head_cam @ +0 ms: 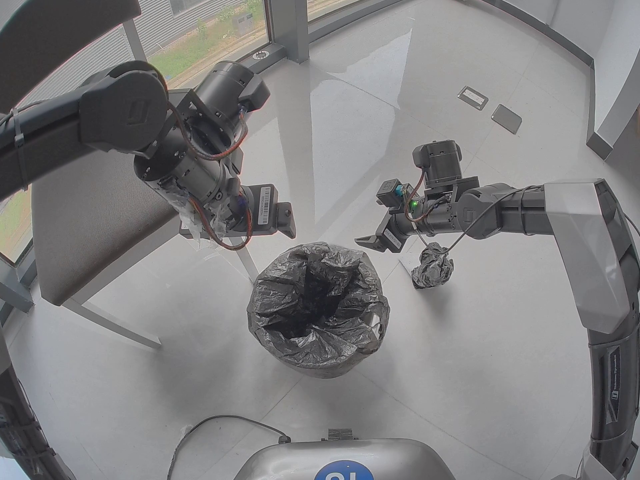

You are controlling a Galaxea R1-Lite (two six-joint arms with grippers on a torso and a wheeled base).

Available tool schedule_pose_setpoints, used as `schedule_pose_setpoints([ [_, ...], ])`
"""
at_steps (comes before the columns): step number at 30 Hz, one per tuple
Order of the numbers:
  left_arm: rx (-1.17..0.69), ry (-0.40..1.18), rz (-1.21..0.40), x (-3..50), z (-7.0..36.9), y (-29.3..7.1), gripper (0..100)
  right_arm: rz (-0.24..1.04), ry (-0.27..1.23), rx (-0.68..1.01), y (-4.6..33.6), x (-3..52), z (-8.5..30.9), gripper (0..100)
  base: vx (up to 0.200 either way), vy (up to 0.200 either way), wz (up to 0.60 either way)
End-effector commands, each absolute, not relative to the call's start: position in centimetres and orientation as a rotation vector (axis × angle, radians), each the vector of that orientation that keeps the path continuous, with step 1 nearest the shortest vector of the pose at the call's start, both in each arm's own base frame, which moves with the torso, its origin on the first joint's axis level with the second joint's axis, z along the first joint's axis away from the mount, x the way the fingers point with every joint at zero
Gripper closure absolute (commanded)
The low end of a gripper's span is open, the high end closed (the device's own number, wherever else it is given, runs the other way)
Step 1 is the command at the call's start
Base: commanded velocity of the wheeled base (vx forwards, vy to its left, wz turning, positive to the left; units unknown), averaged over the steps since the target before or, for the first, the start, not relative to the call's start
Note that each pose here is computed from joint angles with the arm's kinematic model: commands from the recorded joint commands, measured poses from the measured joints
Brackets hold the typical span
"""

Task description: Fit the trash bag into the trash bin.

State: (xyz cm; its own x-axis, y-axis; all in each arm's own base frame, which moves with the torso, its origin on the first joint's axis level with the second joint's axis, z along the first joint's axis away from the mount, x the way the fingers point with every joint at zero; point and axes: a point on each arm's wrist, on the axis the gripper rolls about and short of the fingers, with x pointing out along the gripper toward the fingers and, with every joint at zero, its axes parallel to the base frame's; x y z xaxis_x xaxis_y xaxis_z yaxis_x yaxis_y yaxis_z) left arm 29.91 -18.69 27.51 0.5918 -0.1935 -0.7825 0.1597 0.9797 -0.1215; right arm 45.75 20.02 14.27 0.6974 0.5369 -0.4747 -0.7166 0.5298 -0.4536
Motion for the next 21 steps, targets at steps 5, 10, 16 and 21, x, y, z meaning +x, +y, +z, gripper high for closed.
schedule_pose_setpoints([
  [5, -0.039, 0.915, -0.206, 29.8, 27.6, -18.7, 0, 0.763, 0.304, -0.673, 19.9, 45.6, 14.1, 0, 0.0, 0.0, 0.0],
  [10, -0.033, 0.91, -0.224, 29.5, 27.7, -19.1, 0, 0.764, 0.376, -0.658, 18.8, 44.5, 13.6, 0, 0.0, 0.0, 0.0],
  [16, -0.015, 0.909, -0.24, 29.2, 27.7, -19.4, 0, 0.707, 0.51, -0.539, 15.8, 43.4, 12.7, 0, 0.0, 0.0, 0.0],
  [21, 0.055, 0.903, -0.264, 29.0, 27.1, -19.9, 0, 0.697, 0.627, -0.328, 14.8, 41.2, 13.4, 0, 0.0, 0.0, 0.0],
])
